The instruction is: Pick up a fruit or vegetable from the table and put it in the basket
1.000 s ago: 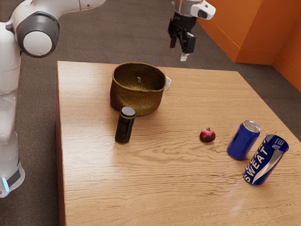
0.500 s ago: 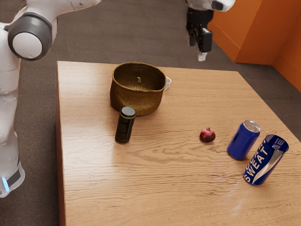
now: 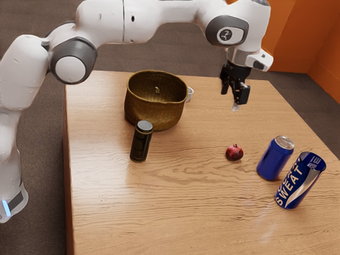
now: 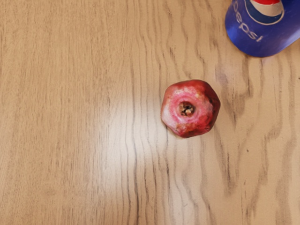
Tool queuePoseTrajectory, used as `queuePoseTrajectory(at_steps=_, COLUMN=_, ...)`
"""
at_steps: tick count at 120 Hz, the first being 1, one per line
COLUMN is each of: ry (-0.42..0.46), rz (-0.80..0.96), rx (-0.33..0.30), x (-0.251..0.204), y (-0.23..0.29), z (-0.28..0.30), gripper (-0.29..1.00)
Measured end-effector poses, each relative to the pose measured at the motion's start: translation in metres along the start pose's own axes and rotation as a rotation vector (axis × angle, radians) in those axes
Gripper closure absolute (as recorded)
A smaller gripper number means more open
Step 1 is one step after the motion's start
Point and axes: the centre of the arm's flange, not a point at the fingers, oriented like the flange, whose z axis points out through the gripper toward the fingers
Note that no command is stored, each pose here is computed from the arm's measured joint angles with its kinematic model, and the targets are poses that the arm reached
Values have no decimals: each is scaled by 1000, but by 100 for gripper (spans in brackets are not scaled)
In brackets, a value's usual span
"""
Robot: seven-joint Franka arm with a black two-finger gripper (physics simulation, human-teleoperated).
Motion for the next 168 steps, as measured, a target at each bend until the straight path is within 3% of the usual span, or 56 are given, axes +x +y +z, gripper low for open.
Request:
queuePoseTrajectory(at_steps=57, ry=-29, rz=14, rx=-23, x=42, y=19, z=126, gripper=0)
queuePoseTrajectory(at_steps=154, ry=-61, rz=13, rx=-37, x=52, y=27, z=196, gripper=0)
queuePoseTrajectory(at_steps=168, ry=-59, rz=9, rx=-51, x=53, y=29, z=197, gripper=19)
